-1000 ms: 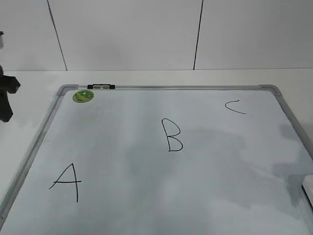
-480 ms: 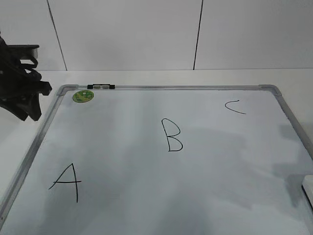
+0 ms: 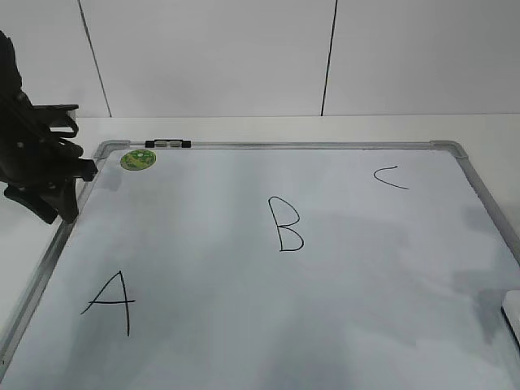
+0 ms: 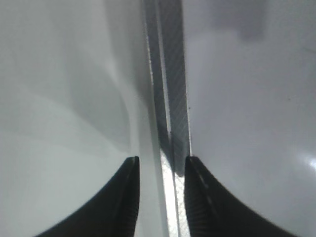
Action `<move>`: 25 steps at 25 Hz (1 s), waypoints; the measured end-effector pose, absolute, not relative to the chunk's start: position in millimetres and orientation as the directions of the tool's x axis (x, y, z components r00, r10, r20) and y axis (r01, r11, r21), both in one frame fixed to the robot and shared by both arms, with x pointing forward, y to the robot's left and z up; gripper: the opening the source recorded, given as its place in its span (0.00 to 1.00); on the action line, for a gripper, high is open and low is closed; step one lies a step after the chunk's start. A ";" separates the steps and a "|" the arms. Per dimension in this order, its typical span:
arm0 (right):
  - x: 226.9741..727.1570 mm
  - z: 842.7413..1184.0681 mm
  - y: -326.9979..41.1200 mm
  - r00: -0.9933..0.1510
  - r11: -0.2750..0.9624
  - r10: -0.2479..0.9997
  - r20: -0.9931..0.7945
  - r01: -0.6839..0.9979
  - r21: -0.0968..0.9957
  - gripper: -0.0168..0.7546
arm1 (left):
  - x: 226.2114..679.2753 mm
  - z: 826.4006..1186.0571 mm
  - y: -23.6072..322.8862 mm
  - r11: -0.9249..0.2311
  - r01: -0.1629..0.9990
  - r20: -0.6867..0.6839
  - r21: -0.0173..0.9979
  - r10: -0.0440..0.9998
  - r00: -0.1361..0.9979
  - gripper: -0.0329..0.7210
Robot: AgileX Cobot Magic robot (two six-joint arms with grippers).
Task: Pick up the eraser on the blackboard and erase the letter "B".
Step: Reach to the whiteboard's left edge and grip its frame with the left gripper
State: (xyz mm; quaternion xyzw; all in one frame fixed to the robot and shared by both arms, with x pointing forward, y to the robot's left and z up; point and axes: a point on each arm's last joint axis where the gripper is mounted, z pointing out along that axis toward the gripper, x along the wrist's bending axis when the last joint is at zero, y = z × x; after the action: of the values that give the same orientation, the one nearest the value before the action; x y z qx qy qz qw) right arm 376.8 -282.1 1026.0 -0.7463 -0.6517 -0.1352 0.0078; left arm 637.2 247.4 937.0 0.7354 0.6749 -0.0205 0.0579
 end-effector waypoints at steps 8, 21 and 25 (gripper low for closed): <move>376.8 1025.9 -282.1 0.114 -0.150 0.971 0.212 0.975 0.164 0.78 | 638.0 930.2 246.3 -0.075 0.996 -0.119 0.044 0.990 0.080 0.36; 376.3 1025.8 -282.0 0.114 -0.149 0.971 0.212 0.976 0.159 0.78 | 638.2 930.1 246.6 -0.077 0.996 -0.116 0.045 0.990 0.082 0.36; 376.3 1025.8 -282.0 0.114 -0.149 0.971 0.212 0.976 0.159 0.78 | 638.2 930.1 246.8 -0.078 0.996 -0.114 0.045 0.990 0.083 0.36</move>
State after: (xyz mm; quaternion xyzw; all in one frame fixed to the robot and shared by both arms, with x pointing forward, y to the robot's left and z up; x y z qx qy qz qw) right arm 376.3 -282.0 1025.8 -0.7463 -0.6521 -0.1331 0.0099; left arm 638.2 246.8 930.1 0.7337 0.6767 -0.0267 0.0554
